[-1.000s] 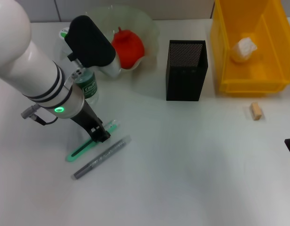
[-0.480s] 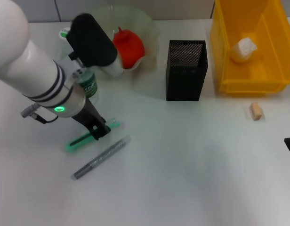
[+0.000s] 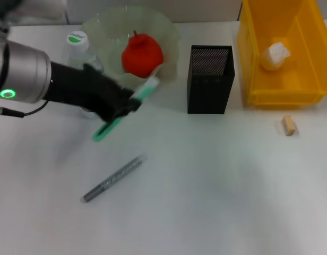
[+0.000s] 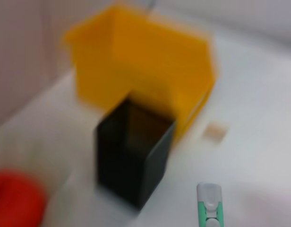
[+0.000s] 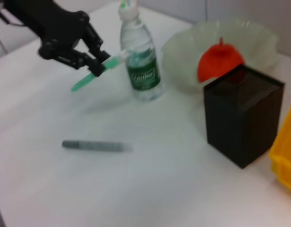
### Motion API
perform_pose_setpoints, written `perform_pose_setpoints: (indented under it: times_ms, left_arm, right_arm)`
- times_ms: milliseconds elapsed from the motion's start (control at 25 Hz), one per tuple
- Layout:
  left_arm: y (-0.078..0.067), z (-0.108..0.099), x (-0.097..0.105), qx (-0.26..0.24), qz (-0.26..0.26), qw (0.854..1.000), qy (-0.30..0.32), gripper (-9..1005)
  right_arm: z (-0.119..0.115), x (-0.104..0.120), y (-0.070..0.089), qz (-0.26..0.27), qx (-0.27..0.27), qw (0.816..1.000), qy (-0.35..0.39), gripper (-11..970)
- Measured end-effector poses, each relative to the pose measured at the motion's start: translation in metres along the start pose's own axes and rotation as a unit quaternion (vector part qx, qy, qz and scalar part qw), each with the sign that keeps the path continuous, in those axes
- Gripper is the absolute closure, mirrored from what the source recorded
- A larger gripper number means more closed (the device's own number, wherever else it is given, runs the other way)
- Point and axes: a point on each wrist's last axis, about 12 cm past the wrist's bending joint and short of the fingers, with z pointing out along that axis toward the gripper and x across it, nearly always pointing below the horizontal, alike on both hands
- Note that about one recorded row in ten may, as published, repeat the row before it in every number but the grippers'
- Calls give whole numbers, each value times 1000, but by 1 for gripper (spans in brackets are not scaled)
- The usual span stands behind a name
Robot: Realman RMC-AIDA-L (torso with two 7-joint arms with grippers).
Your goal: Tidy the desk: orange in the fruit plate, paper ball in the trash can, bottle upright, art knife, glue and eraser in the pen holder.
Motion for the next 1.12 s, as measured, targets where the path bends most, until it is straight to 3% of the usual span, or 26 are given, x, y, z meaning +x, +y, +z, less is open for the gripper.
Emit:
perform_pose_setpoints:
  times_ms: [280,360,520,760,840,1120]
  left_arm:
    - [-4,-1,-15,49,12,990,-131,775]
    - [0,5,-24,60,8,977,-205,771]
    - [9,20,-33,71,-11,963,-259,764]
    - [31,68,-50,89,-52,946,-307,752]
    - [33,74,-52,86,-59,944,-312,748]
    - [25,110,-66,18,-50,945,-322,735]
  right_arm:
    - [-33,33,-3,19,43,996,-75,206]
    - [-43,45,0,28,60,994,-90,206]
    - [-45,54,2,35,63,993,-93,206]
    - [-49,66,7,47,72,991,-99,206]
    - [-50,66,7,48,73,991,-100,206]
    - [-50,69,9,53,77,990,-106,206]
